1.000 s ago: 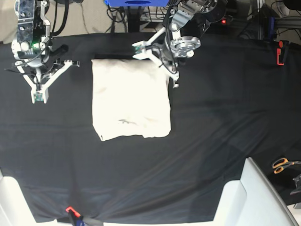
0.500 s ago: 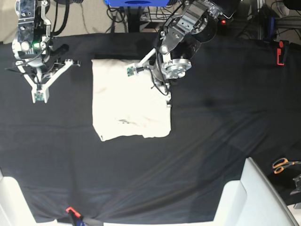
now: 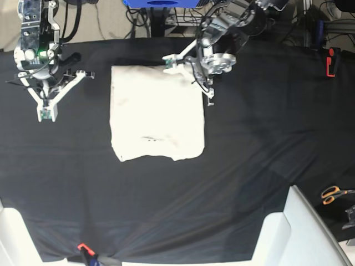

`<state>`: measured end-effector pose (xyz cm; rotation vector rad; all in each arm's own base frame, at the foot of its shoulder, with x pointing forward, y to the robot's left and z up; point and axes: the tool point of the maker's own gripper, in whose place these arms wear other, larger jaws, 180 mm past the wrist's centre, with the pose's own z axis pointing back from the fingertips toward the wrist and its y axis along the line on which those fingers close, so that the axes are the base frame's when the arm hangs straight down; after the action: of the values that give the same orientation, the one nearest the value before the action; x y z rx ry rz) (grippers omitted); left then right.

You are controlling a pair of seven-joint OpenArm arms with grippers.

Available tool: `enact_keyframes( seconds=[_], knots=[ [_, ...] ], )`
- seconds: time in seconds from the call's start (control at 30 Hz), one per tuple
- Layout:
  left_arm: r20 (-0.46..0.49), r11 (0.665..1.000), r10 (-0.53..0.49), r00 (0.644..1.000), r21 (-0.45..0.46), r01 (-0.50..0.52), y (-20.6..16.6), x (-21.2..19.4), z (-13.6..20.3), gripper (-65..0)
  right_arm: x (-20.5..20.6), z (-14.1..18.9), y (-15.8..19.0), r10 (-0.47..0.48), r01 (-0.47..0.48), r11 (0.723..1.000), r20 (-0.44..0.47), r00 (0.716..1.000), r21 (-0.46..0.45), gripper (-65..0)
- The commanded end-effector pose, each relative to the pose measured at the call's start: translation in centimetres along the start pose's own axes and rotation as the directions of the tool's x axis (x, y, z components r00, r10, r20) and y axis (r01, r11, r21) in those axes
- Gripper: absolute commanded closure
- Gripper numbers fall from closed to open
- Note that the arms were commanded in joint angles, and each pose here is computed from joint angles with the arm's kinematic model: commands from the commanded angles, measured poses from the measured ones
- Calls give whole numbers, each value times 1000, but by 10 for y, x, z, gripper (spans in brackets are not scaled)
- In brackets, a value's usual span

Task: Fold the T-shirt properly
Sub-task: 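Lower both grippers to the shirt's edge and pat it flat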

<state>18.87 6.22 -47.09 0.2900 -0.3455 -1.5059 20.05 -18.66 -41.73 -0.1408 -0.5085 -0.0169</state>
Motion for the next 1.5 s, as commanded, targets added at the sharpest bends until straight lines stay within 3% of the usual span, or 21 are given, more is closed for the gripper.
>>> enact_keyframes(
  seconds=[0.0, 0.13, 0.3, 0.37, 0.47, 0.63, 0.73, 0.83, 0.9, 0.97, 1.33, 1.47],
  knots=[
    [26, 998, 8, 1000, 69, -9, 23, 9, 10, 0, 9, 3, -2, -1, 1, 1000, 33, 999, -6, -2],
    [64, 989, 25, 998, 147, -35, 49, 16, 28, 0, 9, 3, -1, 2, -2, 1000, 33, 999, -3, -2],
    [-35, 964, 176, 984, 207, -166, 79, -36, 30, 0, 17, 4, 23, 50, -53, 997, 54, 997, 51, -2],
    [10, 957, 222, 975, 188, -220, 77, -34, 30, 0, 22, 7, 50, 101, -109, 988, 74, 992, 112, -2],
    [106, 948, 269, 957, 144, -283, 74, -10, 35, 0, 21, 13, 93, 218, -236, 946, 103, 970, 221, -2],
    [144, 945, 305, 941, 79, -318, 54, 5, 34, 0, 14, 19, 119, 270, -292, 914, 116, 956, 282, -2],
    [189, 935, 343, 920, 30, -354, 46, 22, 36, 0, 7, 13, 119, 279, -295, 912, 96, 956, 286, -2],
    [194, 933, 348, 917, 21, -359, 45, 24, 36, 0, -9, 1, 119, 290, -290, 911, 44, 956, 292, -2],
    [189, 934, 346, 919, 20, -356, 43, 22, 35, 0, -12, -3, 122, 286, -290, 909, 58, 956, 298, -2],
    [181, 935, 346, 921, 13, -354, 41, 20, 33, 0, -13, -8, 123, 277, -287, 910, 76, 958, 301, -2],
    [90, 928, 359, 929, -144, -345, -16, 6, -10, 0, -63, -45, 116, 291, -272, 913, -18, 957, 304, -2],
    [78, 932, 348, 934, -133, -336, -14, -2, -10, 0, -63, -47, 107, 266, -248, 926, -28, 963, 285, -2]
  ],
)
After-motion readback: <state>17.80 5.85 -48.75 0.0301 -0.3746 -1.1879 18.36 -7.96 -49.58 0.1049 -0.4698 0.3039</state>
